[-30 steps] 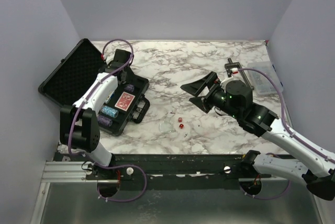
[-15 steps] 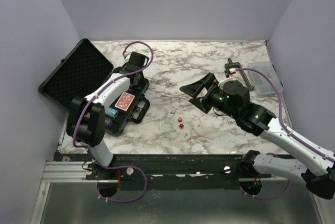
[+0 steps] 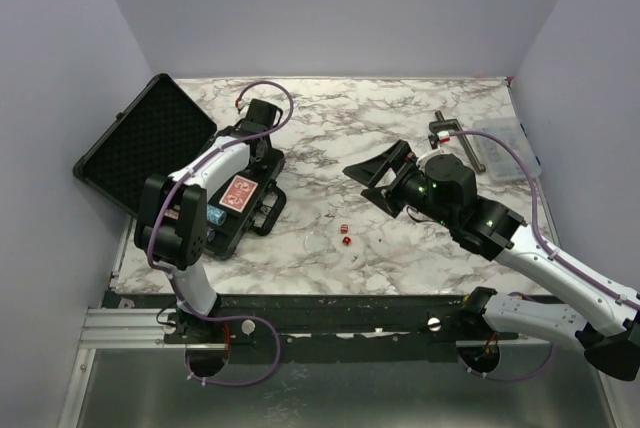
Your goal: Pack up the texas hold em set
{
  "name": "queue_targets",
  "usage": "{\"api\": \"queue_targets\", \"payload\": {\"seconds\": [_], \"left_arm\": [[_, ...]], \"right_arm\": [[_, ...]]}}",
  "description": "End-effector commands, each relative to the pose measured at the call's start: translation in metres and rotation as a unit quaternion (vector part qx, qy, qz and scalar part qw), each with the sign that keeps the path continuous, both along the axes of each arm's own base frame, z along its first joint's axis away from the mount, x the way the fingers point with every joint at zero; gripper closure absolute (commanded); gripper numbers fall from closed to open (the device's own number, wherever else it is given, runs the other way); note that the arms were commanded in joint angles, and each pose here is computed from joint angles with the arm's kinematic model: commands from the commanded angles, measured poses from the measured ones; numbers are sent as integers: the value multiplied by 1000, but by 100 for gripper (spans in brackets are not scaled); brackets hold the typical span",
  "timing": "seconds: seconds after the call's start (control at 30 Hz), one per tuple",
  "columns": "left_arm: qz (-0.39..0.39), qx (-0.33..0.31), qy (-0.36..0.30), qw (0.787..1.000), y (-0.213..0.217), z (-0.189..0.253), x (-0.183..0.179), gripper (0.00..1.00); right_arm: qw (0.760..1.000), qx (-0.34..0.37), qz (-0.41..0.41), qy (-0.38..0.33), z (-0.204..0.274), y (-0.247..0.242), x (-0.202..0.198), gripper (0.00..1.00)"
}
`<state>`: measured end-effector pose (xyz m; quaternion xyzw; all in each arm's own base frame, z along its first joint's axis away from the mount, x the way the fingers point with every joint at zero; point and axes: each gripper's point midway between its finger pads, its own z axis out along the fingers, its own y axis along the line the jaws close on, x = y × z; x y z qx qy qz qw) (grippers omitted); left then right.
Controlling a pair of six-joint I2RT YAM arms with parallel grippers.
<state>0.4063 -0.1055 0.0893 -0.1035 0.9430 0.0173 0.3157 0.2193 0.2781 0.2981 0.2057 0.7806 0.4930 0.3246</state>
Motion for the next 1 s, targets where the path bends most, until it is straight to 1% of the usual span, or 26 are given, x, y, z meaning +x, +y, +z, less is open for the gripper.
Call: {"api": "queue_targets", "payload": {"seconds": [0.0,0.13,0.33,0.43,0.5,0.53,0.63,0.8,0.87,0.97], "left_arm": [[21,19,-8,1000,18,0,12,66],[31,18,-5,999,27,-3,15,66],[37,9,-10,999,31,2,17,65],[35,-2,-13,999,28,5,15,62],[27,-17,-19,999,22,10,12,58],[24,-23,-23,999,21,12,10,54],[15,-37,-52,998,17,35,5,41],[-12,-62,-110,992,9,86,-8,17],[-28,-76,-127,989,4,104,-17,12],[-48,-97,-150,983,-1,129,-32,7]], "right_arm": [[1000,-17,-9,-4,-7,-6,0,4],[1000,-18,-8,-7,-6,-6,0,4],[1000,-21,-6,-8,-7,-7,-1,4],[1000,-26,-4,-13,-8,-7,-1,0],[999,-27,0,-20,-7,-7,-1,0],[999,-30,2,-25,-7,-7,-1,0],[998,-47,4,-40,-6,-10,0,0],[993,-99,6,-67,-10,-15,6,0],[989,-126,12,-77,-14,-16,8,0],[981,-173,22,-84,-27,-18,11,0]]}}
